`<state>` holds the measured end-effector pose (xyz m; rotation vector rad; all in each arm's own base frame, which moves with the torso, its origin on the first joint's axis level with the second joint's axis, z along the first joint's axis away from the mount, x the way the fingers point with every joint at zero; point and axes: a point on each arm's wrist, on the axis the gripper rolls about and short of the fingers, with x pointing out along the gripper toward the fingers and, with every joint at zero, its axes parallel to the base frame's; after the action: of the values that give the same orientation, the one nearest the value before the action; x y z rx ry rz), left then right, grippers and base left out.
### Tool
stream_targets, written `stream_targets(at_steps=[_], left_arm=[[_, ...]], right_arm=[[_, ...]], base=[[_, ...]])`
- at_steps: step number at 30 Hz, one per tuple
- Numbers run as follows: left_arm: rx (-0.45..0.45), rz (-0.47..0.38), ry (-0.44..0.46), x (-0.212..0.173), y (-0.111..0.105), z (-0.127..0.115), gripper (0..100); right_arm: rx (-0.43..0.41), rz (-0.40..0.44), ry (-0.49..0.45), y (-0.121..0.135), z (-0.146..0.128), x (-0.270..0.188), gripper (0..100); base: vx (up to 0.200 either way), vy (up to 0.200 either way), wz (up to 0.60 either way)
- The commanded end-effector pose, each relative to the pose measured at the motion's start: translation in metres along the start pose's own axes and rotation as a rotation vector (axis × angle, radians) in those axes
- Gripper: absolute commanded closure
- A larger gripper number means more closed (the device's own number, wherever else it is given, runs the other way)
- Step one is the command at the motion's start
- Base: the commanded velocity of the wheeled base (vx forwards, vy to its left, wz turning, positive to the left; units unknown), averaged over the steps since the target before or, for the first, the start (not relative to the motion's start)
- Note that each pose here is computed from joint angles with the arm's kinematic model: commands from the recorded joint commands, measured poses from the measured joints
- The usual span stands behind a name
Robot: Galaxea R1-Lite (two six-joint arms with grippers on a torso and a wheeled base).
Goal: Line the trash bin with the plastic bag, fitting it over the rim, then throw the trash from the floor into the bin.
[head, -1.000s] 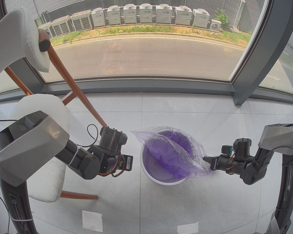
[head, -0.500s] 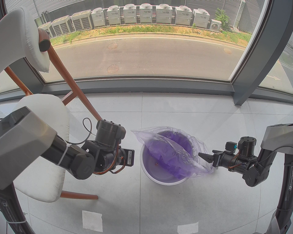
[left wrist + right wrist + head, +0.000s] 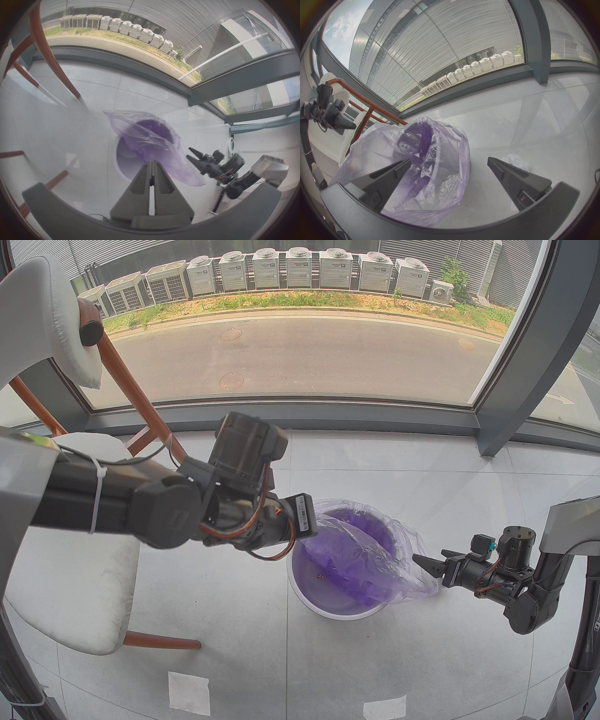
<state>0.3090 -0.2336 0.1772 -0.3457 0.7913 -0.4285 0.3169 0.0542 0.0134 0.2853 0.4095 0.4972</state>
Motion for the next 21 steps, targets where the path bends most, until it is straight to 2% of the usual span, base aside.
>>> stream_targets(at_steps=[1, 4, 5, 9, 14, 21], left_arm=[[-0.068, -0.048, 0.077, 0.021, -0.032, 0.005, 100], [-0.059, -0.039, 0.082, 0.029, -0.035, 0.004, 100], [-0.056, -0.038, 0.083, 0.029, -0.036, 0.003, 0], [-0.052, -0.058, 0.064, 0.031, -0.049, 0.004, 0], [-0.044, -0.04, 0.078, 0.03, -0.054, 0.004, 0], [-0.041, 0.054, 0.198, 0.06, -0.046, -0.011, 0]], right_arm=[[0.008, -0.003, 0.01, 0.003, -0.008, -0.01, 0], [0.002, 0.0, 0.0, 0.004, -0.008, -0.011, 0], [0.003, 0.0, 0.0, 0.004, -0.008, -0.011, 0], [0.004, -0.005, 0.004, 0.005, -0.009, -0.012, 0], [0.0, 0.003, 0.008, 0.009, -0.01, -0.011, 0], [-0.009, 0.005, 0.008, 0.014, -0.012, -0.008, 0]], base=[[0.0, 0.0, 0.0], [0.0, 0.0, 0.0], [0.0, 0.0, 0.0], [0.0, 0.0, 0.0], [0.0, 0.0, 0.0], [0.0, 0.0, 0.0]])
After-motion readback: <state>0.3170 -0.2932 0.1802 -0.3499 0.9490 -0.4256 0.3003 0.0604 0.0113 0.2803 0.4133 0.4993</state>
